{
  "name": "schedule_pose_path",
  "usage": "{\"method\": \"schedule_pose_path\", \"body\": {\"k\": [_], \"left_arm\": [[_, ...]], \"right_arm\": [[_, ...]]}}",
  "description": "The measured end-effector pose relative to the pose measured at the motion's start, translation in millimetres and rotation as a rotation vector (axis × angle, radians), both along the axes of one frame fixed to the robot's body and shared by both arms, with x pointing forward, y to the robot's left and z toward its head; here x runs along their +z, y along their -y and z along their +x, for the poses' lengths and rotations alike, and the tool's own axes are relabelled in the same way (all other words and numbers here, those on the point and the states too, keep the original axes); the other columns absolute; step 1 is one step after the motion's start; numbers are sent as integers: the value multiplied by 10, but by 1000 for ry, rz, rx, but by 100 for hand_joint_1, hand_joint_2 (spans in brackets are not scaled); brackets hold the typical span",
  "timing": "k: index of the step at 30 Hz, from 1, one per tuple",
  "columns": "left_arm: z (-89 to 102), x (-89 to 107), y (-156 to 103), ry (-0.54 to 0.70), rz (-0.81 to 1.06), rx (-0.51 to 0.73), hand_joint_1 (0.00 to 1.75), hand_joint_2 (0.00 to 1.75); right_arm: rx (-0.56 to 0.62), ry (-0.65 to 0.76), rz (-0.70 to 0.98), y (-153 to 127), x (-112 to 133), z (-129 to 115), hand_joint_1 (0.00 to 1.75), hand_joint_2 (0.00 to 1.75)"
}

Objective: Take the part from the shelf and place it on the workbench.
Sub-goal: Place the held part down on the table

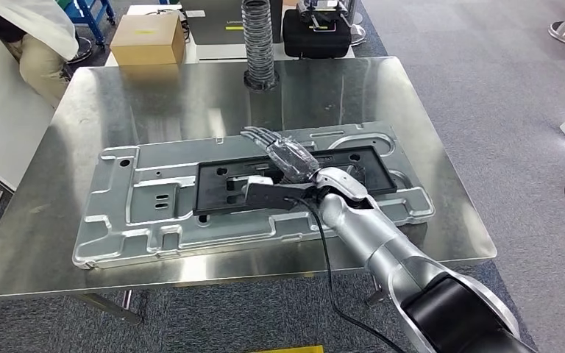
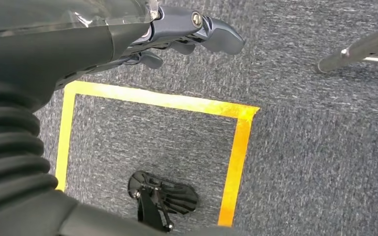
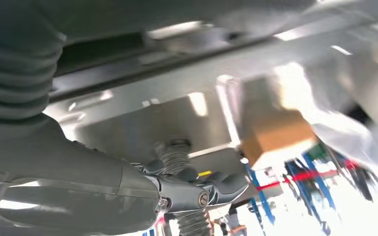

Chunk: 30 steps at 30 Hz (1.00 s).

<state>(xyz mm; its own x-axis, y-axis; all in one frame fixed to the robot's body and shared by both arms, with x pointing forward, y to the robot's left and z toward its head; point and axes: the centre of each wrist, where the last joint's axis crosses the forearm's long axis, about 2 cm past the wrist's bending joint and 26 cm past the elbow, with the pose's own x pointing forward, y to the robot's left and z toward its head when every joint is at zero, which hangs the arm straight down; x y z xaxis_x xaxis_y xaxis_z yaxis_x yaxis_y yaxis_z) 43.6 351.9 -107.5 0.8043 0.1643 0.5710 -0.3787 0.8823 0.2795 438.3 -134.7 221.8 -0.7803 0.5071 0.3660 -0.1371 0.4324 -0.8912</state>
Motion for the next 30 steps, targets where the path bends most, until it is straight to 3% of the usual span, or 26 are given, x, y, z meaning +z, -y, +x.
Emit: {"method": "schedule_pose_path", "body": {"k": [5,9,12,15,18,23,30], "left_arm": [[-17,-4,22,7,-7,29,0,0],[-50,-12,57,42,-22,77,0,0],[-91,-19,87,43,-22,102,0,0],[-116,-22,101,31,-19,123,0,0],[-152,-27,118,15,-19,141,0,0],[-136,-25,122,11,-16,152,0,0],[-119,-24,126,20,-14,144,0,0]], "right_arm": [[22,-31,510,74,292,-60,0,0],[-67,203,830,328,666,-205,0,0],[-170,441,968,623,830,-445,0,0],[-282,642,1003,958,786,-761,0,0],[-363,730,991,1246,567,-1092,0,0],[-423,767,946,1478,347,-1476,0,0],[-498,716,902,1648,75,-1769,0,0]]}}
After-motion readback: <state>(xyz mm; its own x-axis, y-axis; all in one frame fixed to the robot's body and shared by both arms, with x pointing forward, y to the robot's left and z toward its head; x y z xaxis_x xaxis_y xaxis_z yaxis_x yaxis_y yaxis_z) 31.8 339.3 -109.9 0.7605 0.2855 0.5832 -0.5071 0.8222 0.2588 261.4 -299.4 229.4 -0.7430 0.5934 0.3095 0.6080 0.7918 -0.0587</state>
